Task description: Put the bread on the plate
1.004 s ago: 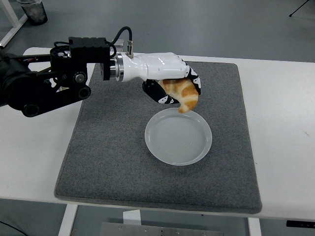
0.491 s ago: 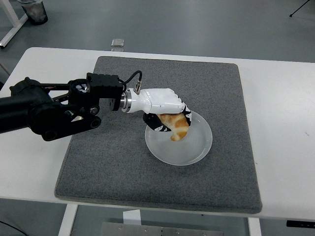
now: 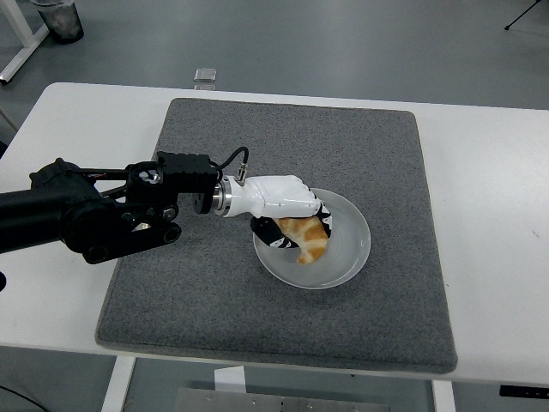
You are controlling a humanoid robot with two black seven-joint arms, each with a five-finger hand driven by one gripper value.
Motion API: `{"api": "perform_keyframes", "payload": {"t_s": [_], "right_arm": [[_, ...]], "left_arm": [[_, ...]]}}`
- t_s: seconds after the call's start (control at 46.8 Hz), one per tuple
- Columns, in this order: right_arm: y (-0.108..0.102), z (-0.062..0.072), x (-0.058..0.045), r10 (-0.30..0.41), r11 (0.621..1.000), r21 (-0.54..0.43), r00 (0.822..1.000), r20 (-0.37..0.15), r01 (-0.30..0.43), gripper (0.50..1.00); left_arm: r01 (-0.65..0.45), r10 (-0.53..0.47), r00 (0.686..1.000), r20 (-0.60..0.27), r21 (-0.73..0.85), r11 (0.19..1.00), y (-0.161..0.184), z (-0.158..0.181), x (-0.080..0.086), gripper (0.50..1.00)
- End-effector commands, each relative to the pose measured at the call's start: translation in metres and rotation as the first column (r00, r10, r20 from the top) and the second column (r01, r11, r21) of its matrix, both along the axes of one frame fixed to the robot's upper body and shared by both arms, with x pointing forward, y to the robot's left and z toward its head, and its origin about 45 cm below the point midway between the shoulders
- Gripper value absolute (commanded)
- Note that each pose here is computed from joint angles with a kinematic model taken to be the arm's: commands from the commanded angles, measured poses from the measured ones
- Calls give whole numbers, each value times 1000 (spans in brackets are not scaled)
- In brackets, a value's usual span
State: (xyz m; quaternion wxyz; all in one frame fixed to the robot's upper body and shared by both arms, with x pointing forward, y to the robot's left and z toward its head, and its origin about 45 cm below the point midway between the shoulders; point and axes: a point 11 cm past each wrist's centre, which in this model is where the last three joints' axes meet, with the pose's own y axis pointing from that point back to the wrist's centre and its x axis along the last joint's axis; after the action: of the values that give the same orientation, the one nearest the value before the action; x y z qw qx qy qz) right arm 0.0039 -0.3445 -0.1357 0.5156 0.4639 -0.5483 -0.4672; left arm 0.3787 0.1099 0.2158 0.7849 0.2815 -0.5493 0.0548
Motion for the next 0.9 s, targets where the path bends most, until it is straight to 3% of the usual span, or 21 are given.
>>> {"api": "perform_keyframes", "payload": {"t_s": [0.0, 0.556, 0.726, 0.812, 0.876], "right_arm": [[0, 0, 0, 0, 1000, -1, 1000, 0, 0, 954], [0, 0, 0, 0, 1000, -1, 1000, 0, 0, 952], [0, 0, 0, 0, 1000, -1, 1000, 0, 0, 952], [0, 0, 0, 0, 1000, -1, 1000, 0, 0, 952], [0, 0, 0, 0, 1000, -1, 1000, 0, 0, 952]], "left_arm": [[-11, 11, 1000, -11, -7, 1000, 2, -3, -1, 500], [-38, 40, 999, 26, -83, 996, 5, -6, -4, 514], [-36, 38, 999, 25, -86, 996, 4, -5, -4, 640], [-35, 37, 999, 24, -93, 995, 3, -4, -5, 743], [-43, 45, 999, 16, -107, 993, 4, -3, -4, 790]]}}
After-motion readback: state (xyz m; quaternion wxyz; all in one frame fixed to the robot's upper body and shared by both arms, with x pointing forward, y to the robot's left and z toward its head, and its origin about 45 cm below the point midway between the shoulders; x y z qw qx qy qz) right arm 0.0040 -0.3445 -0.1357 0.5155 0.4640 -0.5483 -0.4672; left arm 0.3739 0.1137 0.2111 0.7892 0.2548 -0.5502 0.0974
